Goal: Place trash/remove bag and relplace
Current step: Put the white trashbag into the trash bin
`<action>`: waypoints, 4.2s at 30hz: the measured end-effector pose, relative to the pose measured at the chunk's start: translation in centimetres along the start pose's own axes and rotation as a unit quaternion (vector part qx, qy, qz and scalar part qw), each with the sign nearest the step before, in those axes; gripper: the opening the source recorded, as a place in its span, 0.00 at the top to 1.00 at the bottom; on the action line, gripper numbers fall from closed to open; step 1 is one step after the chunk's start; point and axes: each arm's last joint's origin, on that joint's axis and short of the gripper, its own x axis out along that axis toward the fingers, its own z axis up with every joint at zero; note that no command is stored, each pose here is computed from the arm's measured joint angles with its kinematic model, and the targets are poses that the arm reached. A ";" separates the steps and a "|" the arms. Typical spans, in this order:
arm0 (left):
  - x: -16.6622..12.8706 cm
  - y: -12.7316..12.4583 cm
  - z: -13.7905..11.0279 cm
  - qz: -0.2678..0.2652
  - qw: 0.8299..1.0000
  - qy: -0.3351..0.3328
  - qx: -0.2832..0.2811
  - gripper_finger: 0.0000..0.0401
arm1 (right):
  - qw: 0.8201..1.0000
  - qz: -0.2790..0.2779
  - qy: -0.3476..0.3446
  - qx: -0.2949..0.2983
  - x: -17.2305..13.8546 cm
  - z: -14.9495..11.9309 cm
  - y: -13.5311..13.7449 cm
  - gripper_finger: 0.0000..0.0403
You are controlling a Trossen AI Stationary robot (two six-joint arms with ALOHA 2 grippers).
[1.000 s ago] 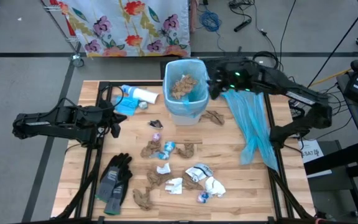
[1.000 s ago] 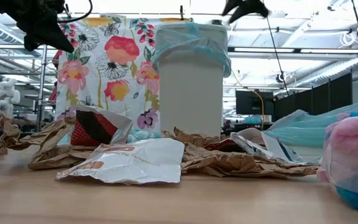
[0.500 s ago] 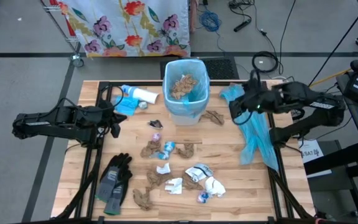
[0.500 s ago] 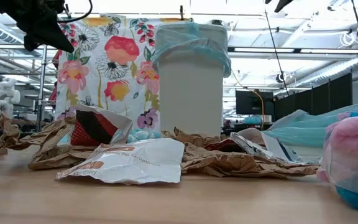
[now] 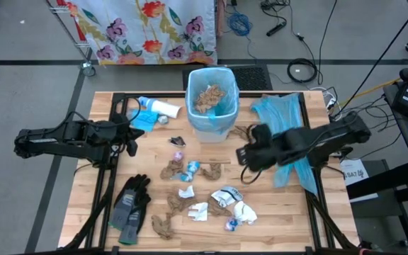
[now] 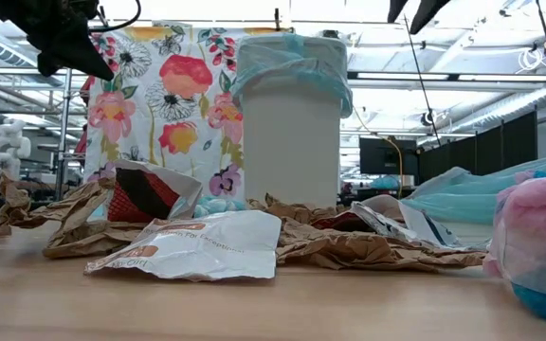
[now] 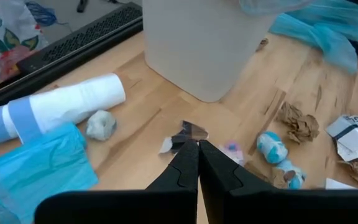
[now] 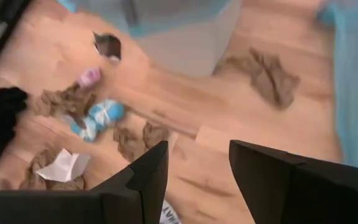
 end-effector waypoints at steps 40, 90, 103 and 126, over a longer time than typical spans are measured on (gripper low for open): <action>4.6 -3.7 2.5 -0.030 0.997 0.014 0.069 0.65 | 0.997 -0.069 0.007 0.039 5.6 -8.1 4.4 0.60; 21.8 9.8 0.9 0.163 0.954 0.245 -0.060 0.68 | 0.993 -0.091 0.062 -0.041 4.5 -8.4 3.6 0.60; 20.6 7.8 0.4 0.122 0.949 0.287 -0.053 0.98 | 0.993 -0.092 0.059 -0.043 4.5 -8.4 3.5 0.60; 2.6 -0.4 10.6 0.013 1.000 0.017 -0.021 1.00 | 0.994 -0.091 0.031 -0.051 4.6 -8.2 3.5 0.60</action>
